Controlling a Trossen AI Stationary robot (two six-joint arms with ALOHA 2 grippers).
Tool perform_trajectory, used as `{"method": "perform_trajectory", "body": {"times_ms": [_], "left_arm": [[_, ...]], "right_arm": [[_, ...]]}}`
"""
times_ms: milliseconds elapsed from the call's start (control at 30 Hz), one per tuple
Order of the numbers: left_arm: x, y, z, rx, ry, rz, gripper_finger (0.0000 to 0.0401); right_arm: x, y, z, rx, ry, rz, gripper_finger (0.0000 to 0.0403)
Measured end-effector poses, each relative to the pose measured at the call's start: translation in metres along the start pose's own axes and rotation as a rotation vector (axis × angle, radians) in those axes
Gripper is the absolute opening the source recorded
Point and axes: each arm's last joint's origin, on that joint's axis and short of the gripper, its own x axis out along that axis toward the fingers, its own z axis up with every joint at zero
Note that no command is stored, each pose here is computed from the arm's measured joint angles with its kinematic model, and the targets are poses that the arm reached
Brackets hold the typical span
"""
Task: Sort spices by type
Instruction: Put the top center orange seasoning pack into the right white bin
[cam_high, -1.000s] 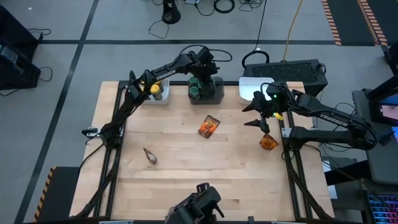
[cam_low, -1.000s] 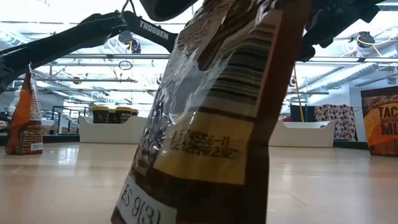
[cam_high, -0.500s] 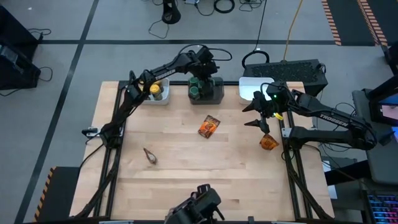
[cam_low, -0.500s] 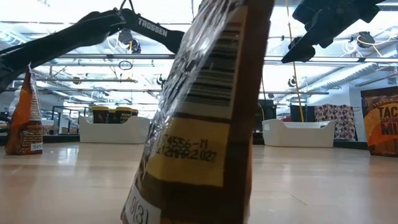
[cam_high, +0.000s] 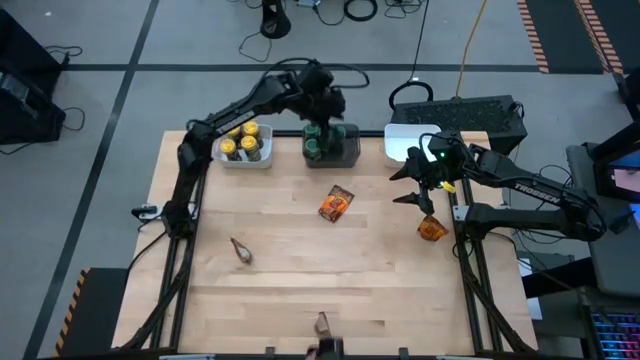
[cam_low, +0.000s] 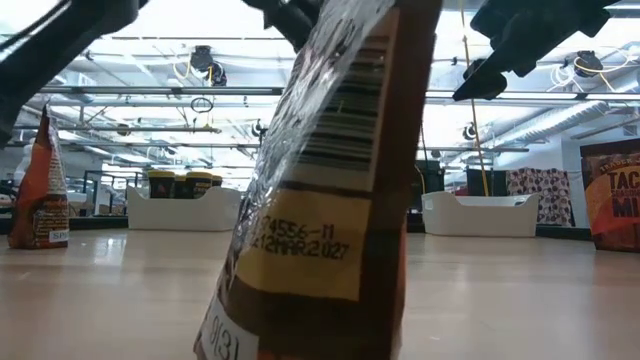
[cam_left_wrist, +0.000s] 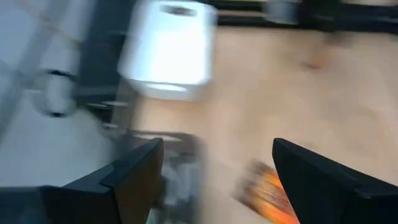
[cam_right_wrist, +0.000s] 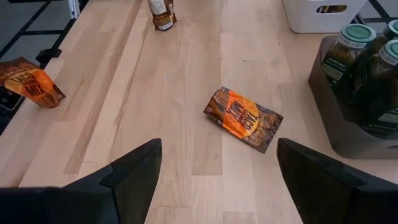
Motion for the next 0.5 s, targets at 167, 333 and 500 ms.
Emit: {"method": "perform_trajectory", "body": {"times_ms": [167,333,500], "left_arm": [[0.001,-0.040,-0.008,-0.016,0.152,-0.221,0.0306],[0.025,-0.073,-0.015,-0.021,0.277,-0.268,0.0306],[0.062,-0.096,-0.027,-0.004,0.283,-0.301,0.0305]], "right_arm": [[0.002,0.001,0.000,-0.004,0.005,0.011,0.0302],[0.003,0.002,0.001,-0.006,0.006,0.014,0.0302],[0.004,0.002,0.001,0.005,0.010,0.013,0.0302]]}}
